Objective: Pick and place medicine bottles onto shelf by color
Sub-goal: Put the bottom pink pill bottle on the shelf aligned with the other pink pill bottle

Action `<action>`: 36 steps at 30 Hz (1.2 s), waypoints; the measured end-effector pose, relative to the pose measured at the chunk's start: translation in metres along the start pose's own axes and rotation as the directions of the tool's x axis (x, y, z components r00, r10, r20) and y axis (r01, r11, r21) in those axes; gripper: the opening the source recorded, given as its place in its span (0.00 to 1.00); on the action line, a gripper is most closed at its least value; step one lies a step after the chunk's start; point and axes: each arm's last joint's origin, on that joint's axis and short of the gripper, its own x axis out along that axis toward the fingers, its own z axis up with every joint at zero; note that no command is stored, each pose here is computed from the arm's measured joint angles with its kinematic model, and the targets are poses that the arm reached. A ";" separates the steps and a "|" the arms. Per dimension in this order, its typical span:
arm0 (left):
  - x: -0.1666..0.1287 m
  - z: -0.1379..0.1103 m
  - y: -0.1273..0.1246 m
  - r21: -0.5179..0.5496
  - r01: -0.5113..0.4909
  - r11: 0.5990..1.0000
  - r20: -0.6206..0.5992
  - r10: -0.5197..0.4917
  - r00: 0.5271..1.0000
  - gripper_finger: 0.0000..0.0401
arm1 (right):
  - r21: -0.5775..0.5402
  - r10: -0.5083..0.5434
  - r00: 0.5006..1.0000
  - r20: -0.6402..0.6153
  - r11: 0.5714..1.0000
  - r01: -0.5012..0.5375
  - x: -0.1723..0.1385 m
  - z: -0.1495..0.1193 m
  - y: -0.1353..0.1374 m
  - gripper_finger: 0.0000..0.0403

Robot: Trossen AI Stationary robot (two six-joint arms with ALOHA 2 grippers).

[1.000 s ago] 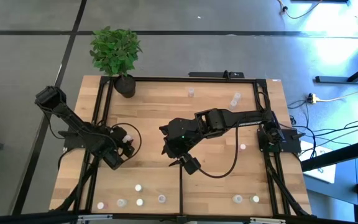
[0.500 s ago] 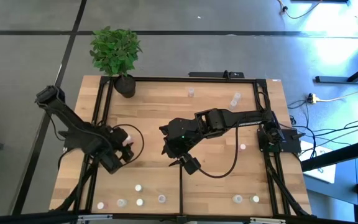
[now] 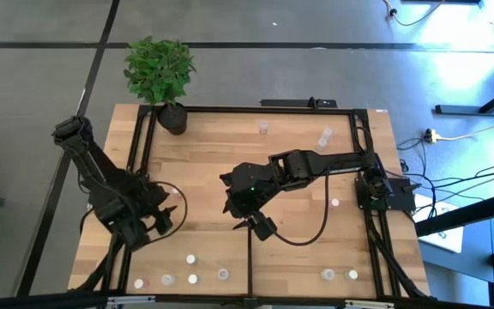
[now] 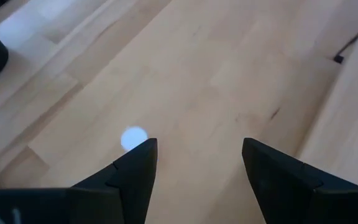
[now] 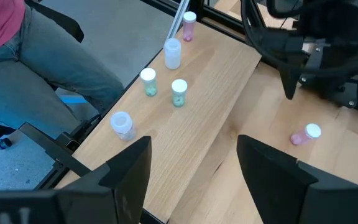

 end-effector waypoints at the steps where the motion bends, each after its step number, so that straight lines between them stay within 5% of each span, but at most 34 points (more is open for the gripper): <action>1: -0.002 -0.002 0.000 -0.004 0.007 1.000 0.000 -0.007 1.000 0.57 | 0.000 0.000 1.000 0.000 1.000 0.000 0.000 0.000 0.000 0.59; 17: -0.025 -0.024 0.008 0.008 0.108 0.994 0.064 -0.109 0.992 0.57 | -0.008 -0.024 0.999 0.044 1.000 0.024 0.001 0.005 -0.002 0.59; 25: -0.032 -0.031 0.010 0.065 0.150 0.987 0.085 -0.155 0.984 0.57 | -0.002 -0.310 0.949 0.060 0.951 0.311 0.022 0.001 -0.018 0.59; 36: -0.038 -0.037 0.016 0.055 0.173 0.983 0.090 -0.177 0.980 0.57 | 0.083 -0.435 0.893 0.113 0.900 0.428 0.035 -0.028 -0.080 0.59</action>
